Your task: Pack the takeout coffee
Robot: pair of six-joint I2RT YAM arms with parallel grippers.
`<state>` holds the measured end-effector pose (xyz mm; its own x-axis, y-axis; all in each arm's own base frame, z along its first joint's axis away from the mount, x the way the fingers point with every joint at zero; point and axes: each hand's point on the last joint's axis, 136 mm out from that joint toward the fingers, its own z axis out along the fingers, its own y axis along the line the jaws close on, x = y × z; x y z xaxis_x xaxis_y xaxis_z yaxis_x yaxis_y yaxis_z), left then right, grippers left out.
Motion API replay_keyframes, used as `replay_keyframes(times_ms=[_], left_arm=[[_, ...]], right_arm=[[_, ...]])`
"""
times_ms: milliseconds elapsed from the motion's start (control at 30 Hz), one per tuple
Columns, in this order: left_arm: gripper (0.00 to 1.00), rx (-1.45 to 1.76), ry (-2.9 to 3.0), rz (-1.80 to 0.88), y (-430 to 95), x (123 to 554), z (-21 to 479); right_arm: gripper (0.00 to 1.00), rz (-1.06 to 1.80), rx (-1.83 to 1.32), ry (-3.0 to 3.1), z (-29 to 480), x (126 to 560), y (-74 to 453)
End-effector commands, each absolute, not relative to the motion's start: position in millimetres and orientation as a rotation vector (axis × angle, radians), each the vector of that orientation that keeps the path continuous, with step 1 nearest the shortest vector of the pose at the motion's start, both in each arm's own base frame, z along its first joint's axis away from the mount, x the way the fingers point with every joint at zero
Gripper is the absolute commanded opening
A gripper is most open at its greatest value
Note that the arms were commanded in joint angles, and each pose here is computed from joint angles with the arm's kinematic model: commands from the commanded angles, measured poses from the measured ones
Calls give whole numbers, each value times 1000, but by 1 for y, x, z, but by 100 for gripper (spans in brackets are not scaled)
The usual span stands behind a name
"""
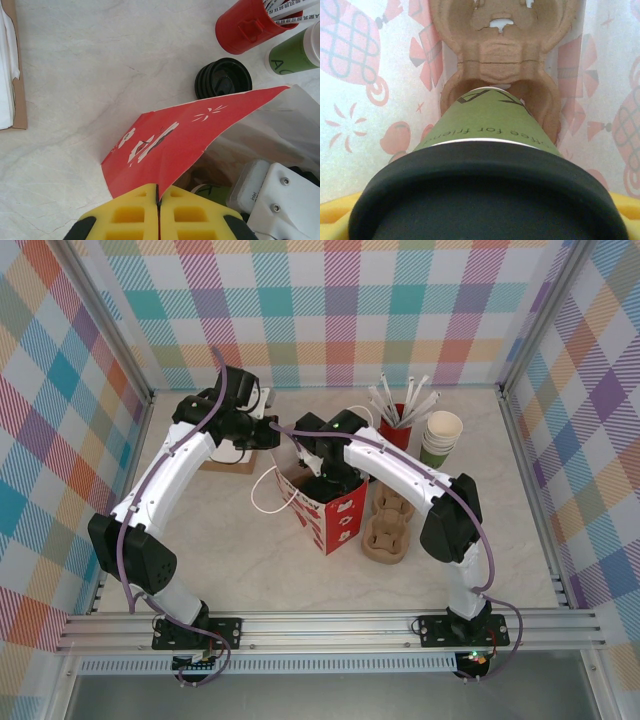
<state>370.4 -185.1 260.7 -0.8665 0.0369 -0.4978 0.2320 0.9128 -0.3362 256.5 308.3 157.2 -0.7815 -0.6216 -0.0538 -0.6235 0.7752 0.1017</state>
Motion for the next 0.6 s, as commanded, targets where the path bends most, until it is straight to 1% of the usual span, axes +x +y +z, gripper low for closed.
replay_keyframes(times_ms=[0, 267, 567], left_arm=[[6, 205, 2589, -546, -191, 369, 257], [6, 207, 2588, -544, -191, 369, 257], [6, 206, 2591, -543, -191, 370, 257]], right_arm=[[79, 203, -1044, 2976, 153, 252, 311], [79, 156, -1050, 2995, 140, 253, 309], [79, 168, -1046, 3008, 125, 254, 310]])
